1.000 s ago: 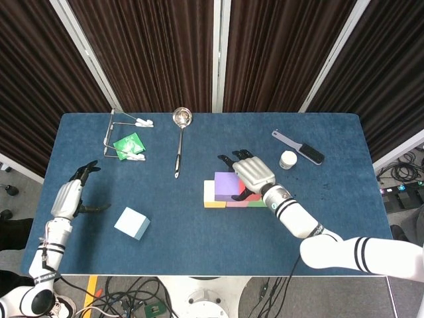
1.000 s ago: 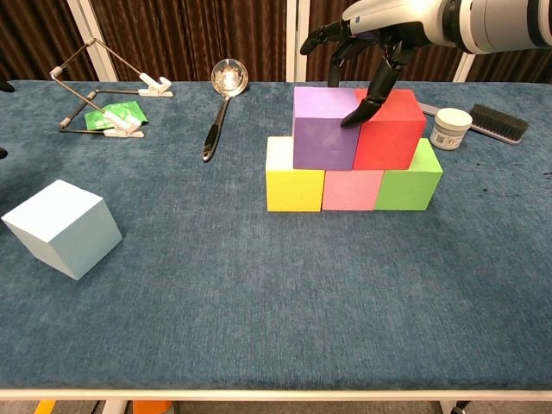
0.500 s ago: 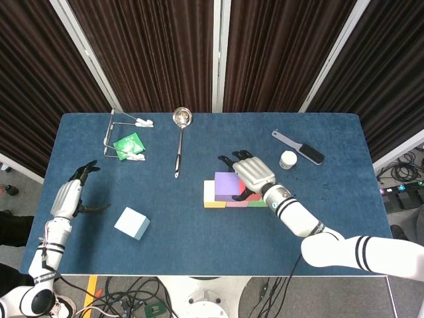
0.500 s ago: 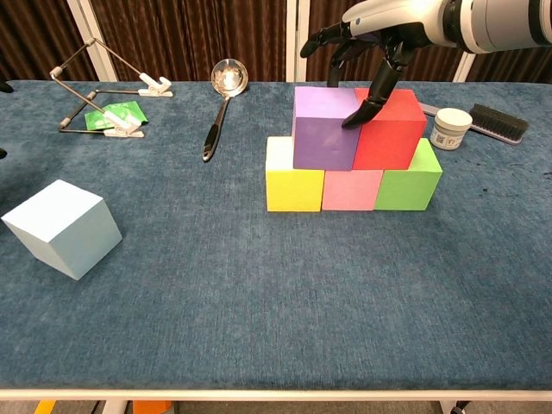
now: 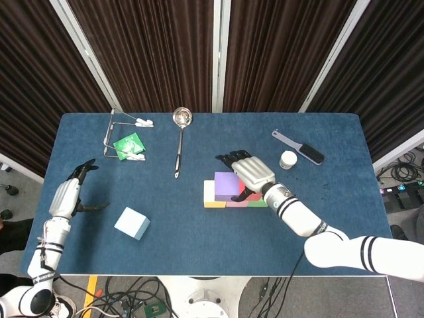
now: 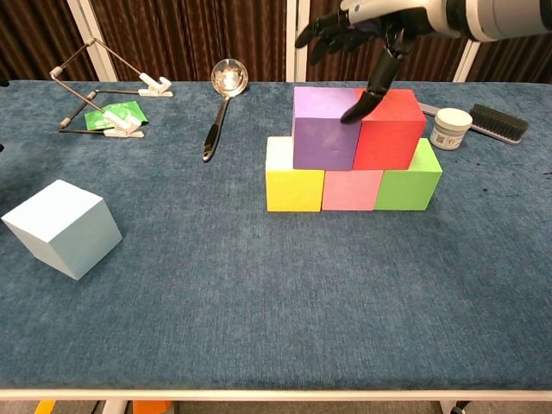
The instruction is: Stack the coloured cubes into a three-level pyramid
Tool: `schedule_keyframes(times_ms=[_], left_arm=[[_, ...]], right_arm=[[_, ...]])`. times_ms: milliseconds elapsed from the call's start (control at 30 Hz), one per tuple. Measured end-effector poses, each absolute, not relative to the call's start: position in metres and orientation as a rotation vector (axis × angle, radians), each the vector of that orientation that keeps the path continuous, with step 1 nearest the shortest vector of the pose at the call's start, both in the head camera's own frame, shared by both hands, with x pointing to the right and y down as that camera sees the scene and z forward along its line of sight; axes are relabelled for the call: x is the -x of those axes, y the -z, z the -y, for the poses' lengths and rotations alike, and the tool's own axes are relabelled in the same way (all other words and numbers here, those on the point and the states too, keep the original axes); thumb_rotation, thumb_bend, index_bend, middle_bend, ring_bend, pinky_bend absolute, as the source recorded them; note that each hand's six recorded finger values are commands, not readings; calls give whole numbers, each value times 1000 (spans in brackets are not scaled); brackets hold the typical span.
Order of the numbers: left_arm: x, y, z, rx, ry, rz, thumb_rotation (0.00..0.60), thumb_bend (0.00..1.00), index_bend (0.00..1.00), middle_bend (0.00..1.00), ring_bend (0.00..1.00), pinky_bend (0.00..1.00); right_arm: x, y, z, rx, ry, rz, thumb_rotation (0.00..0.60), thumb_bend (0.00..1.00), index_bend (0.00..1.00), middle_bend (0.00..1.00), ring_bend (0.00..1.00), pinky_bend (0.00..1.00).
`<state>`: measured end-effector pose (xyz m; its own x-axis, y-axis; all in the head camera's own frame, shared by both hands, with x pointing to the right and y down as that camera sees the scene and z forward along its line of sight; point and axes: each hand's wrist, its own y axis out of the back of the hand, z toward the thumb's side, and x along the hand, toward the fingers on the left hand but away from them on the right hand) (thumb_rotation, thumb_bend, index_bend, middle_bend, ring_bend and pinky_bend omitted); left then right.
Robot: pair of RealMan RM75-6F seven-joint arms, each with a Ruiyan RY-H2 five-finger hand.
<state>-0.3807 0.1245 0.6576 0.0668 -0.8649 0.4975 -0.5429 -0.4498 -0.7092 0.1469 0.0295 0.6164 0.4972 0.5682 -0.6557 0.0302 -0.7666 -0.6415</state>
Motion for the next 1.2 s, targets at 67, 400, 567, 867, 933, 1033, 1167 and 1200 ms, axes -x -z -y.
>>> schedule_keyframes(times_ms=[67,400,567,867,933,1033,1167,1200], left_arm=[[380,-656,-125,2021,1328,-1408,600,0,65,154,31,139],[373,-640,-125,2036,1311,-1457,600,0,65,154,31,133],[368,-638,-128,2044,1332,-1411,600,0,64,154,31,130],[338,-629,-164,2104,1456,-1195,600,0,56,154,17,110],[330,-628,-171,2104,1481,-1152,600,0,55,154,17,110],[312,-627,-177,2118,1491,-1083,600,0,52,154,6,110],[298,-627,-173,2096,1406,-997,600,0,51,153,0,108],[296,-628,-172,2082,1379,-967,600,0,50,153,0,107]], right_arm=[[-148,-611,-27,2183,-1228,514,600,61,0,79,0,0],[-165,-584,-13,2200,-1102,714,600,56,0,95,0,0],[-175,-578,-12,2209,-1064,753,600,55,0,95,0,0],[-201,-574,-7,2208,-1053,842,600,54,0,90,0,0],[-207,-575,-6,2209,-1059,853,600,54,0,89,0,0],[-214,-577,-7,2216,-1062,870,600,54,0,89,0,0],[-224,-578,-9,2225,-1063,889,600,53,0,90,0,0],[-228,-578,-9,2223,-1064,895,600,53,0,90,0,0]])
